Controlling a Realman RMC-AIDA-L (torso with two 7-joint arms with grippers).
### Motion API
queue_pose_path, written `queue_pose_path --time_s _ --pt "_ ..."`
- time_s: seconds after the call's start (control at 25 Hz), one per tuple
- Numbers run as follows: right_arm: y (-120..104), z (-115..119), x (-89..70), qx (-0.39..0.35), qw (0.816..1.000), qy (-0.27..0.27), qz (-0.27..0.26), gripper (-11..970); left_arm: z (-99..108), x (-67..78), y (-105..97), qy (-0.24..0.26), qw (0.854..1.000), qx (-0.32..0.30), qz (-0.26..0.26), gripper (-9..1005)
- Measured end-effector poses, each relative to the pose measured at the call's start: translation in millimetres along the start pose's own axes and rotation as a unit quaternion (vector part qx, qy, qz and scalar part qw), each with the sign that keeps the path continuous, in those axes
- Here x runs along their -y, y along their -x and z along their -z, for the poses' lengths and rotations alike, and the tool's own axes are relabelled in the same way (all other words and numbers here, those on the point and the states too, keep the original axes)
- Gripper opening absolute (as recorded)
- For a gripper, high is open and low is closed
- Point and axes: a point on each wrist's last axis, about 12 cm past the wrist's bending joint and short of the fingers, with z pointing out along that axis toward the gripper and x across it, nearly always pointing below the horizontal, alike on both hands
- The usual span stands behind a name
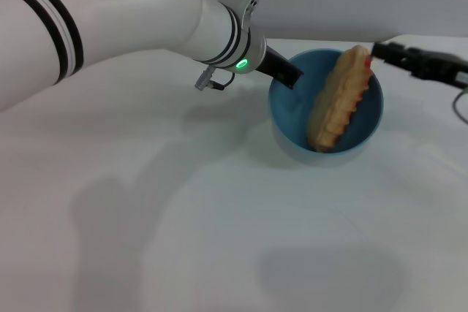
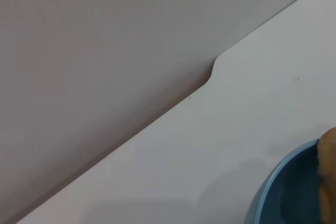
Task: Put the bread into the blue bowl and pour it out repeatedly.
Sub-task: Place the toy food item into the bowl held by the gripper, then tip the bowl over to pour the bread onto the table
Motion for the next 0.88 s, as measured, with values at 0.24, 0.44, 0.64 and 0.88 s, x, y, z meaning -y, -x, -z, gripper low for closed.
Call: queue_pose_path --time_s 0.24,0.44,0.64,0.88 --pt "7.0 28.7 15.6 0.057 0.996 -0.046 0.057 521 -0.5 -1.8 -1.0 0.004 1.0 0.005 0.003 0" --pt "-9.6 64.2 35.0 0.13 0.965 -0.128 0.186 549 -0.7 -3.6 0.5 0.009 1.0 0.013 0.006 0" --pt "-40.6 88.9 46.2 0.174 0.939 -0.207 0.212 566 -0.8 1.9 8.7 0.009 0.999 0.029 -0.012 -1" --pt "-74.0 124.5 56.1 0.215 0.907 -0.308 0.189 566 1.1 10.2 24.3 0.005 0.998 0.041 -0.036 -1"
